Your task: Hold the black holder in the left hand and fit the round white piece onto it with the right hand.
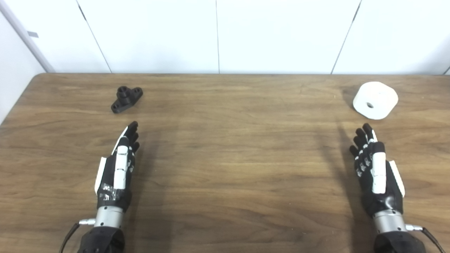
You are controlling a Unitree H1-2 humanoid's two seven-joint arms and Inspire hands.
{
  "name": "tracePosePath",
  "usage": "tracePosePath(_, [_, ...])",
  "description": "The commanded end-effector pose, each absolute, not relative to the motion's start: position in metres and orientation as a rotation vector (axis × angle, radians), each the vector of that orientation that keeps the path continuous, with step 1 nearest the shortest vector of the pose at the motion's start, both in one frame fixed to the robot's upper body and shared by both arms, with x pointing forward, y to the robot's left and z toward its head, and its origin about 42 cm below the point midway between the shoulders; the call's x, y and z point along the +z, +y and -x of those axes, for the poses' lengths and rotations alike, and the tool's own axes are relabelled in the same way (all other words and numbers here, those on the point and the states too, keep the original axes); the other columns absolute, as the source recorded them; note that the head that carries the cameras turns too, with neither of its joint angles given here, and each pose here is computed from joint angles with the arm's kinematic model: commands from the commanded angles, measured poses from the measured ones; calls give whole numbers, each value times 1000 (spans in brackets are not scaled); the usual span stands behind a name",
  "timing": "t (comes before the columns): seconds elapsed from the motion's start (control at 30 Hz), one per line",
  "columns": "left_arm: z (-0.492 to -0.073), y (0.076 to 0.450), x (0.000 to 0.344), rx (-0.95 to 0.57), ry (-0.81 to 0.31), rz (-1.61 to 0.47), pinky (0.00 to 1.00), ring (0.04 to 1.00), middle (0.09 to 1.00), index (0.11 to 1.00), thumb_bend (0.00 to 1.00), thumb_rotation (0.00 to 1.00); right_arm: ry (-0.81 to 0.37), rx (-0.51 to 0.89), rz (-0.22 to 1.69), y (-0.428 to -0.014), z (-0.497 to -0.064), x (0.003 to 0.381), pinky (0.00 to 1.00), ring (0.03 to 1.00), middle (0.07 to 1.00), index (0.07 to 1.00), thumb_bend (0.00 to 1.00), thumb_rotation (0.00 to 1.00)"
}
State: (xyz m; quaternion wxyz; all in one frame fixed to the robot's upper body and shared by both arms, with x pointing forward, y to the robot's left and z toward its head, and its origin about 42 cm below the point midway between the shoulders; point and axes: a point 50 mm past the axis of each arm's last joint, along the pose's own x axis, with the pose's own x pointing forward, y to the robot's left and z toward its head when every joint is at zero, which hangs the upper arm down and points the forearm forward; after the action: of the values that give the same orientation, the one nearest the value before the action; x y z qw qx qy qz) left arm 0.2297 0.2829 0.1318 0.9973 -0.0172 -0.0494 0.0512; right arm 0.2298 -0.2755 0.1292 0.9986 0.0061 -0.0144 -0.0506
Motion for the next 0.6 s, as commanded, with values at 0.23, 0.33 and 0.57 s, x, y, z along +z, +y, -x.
tracePosePath(0.23, [-233, 285, 143, 97, -159, 22, 1000, 998, 988, 948, 405, 921, -97, -97, -17, -274, -232, 140, 1000, 1000, 987, 991, 574, 1000])
tracePosePath(0.33, [-232, 285, 143, 95, -159, 23, 1000, 1000, 986, 945, 408, 920, -95, -95, -16, -274, -231, 139, 1000, 1000, 989, 993, 578, 1000])
tracePosePath(0.57, [-230, 280, 139, 94, -169, 27, 1000, 985, 975, 946, 406, 908, -97, -93, 7, -279, -229, 137, 1000, 1000, 987, 995, 544, 1000])
